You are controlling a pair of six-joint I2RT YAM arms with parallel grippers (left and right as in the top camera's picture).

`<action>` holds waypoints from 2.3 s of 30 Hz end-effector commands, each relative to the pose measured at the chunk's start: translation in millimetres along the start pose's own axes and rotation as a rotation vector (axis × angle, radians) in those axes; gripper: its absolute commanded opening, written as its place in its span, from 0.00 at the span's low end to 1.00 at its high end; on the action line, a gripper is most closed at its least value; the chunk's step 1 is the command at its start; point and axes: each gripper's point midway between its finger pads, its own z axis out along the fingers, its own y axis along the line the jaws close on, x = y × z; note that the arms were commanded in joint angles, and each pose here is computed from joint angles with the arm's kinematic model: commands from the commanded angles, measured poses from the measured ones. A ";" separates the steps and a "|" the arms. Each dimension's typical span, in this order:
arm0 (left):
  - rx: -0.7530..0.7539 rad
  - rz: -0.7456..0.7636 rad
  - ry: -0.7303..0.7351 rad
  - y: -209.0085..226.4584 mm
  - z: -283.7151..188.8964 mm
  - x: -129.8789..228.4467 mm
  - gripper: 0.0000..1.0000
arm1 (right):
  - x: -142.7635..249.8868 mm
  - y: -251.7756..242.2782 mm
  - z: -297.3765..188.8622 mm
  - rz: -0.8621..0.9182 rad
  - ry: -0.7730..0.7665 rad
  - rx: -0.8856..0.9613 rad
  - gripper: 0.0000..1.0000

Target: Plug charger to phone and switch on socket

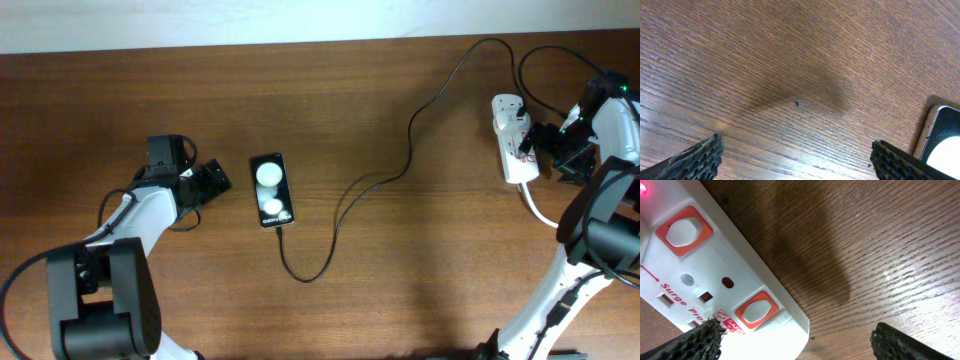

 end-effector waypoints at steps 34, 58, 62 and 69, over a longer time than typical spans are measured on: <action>-0.013 0.002 0.026 5.4 2.7 9.6 0.99 | -7.6 -4.0 -11.5 -0.004 -0.035 0.015 0.99; 0.018 0.007 -0.039 -3.2 -18.2 -5.3 0.99 | -7.6 -4.0 -11.5 -0.004 -0.035 0.015 0.99; 0.041 0.010 -0.086 -9.2 -33.8 -15.2 0.99 | -7.5 -4.0 -11.5 -0.004 -0.035 0.016 0.99; 0.095 0.029 -0.181 -25.3 -68.8 -31.1 0.99 | -7.6 -4.0 -11.5 -0.004 -0.035 0.015 0.99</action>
